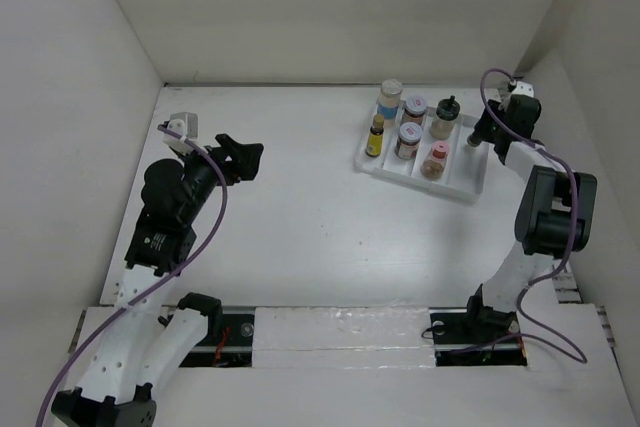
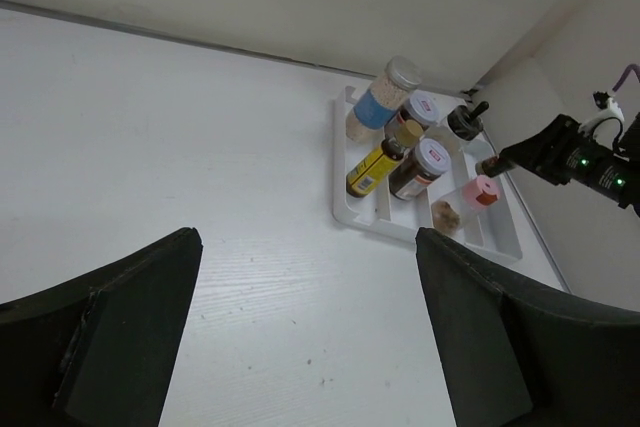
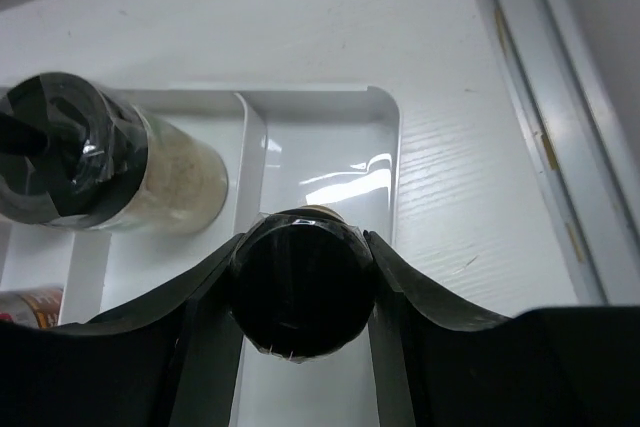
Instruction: Organize the condiment bottles
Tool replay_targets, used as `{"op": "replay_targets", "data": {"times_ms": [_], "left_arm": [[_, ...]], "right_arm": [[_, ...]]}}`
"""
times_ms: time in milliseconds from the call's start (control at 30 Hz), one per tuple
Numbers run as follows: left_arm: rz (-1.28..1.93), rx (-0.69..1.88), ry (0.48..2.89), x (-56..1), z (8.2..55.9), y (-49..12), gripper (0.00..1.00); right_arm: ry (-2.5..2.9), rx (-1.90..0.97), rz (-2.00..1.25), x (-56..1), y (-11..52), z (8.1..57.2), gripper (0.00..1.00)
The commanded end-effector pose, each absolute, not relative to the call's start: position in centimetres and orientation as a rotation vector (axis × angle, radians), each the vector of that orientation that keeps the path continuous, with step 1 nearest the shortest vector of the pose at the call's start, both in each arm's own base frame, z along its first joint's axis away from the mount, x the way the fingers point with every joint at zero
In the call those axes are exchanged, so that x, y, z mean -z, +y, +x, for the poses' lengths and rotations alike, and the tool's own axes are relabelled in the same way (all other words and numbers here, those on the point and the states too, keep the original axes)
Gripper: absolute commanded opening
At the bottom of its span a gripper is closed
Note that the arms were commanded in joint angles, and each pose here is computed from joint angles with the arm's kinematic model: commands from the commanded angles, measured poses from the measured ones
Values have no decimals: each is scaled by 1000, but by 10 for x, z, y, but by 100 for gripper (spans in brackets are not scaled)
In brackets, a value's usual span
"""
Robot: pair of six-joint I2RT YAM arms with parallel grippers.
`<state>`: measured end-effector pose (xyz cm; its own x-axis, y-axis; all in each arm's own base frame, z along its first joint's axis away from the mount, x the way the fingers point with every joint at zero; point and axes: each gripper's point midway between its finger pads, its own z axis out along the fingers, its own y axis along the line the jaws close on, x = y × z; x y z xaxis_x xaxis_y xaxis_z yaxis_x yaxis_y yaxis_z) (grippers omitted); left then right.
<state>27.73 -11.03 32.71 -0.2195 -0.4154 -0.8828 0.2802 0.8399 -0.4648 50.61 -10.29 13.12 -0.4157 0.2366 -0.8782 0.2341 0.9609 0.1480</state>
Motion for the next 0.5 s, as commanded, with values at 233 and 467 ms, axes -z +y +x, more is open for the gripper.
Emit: {"op": "replay_targets", "data": {"times_ms": [233, 467], "left_arm": [[-84, 659, 1642, -335, 281, -115, 86], [-84, 645, 1640, -335, 282, -113, 91]], "right_arm": [[1949, -41, 310, -144, -105, 547, 41], [2016, -2, 328, -122, -104, 549, 48]]}}
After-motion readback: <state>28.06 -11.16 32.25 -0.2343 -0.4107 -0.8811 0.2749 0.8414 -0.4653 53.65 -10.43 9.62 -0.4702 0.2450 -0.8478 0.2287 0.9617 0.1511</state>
